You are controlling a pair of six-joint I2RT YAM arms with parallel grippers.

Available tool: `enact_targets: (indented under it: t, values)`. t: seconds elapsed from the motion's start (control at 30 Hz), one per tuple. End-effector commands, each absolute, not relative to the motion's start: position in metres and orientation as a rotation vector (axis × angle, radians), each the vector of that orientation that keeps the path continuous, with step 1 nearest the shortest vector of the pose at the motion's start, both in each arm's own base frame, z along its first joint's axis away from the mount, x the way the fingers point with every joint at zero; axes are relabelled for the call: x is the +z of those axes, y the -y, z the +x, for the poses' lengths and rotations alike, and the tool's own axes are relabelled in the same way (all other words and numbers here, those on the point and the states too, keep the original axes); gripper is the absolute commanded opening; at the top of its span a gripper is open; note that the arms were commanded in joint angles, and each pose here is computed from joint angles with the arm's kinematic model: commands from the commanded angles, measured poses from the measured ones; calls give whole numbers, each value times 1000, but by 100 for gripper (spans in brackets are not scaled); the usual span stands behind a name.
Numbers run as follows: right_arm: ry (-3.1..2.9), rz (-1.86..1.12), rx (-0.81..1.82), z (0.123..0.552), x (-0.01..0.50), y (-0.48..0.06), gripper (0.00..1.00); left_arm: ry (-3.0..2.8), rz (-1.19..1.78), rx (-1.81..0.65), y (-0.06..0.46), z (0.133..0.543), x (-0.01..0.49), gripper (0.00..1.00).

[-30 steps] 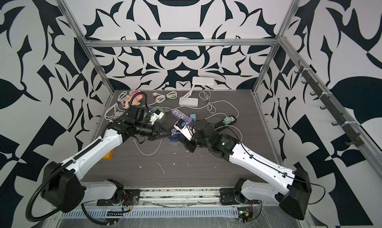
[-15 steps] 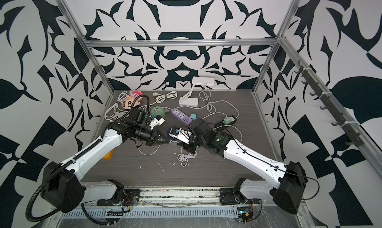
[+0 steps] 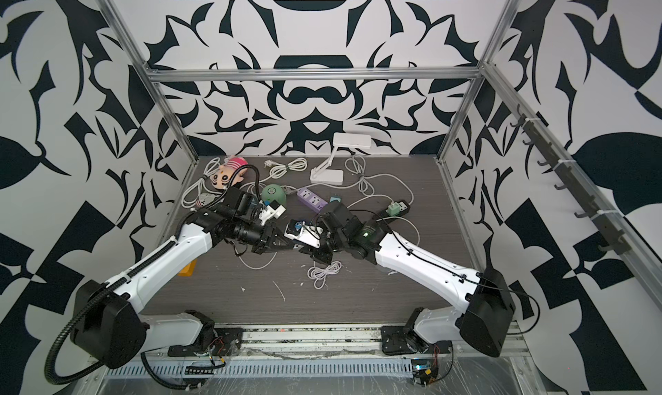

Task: Charge the cordless meat grinders
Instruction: Pick up the charging cable from the center of the board.

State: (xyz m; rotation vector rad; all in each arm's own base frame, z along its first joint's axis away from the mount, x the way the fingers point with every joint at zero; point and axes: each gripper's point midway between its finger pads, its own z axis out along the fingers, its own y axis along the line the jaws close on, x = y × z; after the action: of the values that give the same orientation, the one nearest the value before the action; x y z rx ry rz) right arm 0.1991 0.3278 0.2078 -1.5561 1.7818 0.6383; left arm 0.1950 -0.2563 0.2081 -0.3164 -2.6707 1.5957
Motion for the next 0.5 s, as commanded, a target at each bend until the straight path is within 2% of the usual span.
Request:
enact_targets:
  t: [0.0,0.17,0.47]
  values:
    - [-1729,-1565,653,195,227,-332,22,2655,-365,1629,256,189,221,0]
    - [-1722,-1568,650,196,229,-335,16,2655,-366,1635,256,190,221,0]
    - [-1732,-1577,619,199,224,-337,19,2649,-364,1642,257,190,223,0]
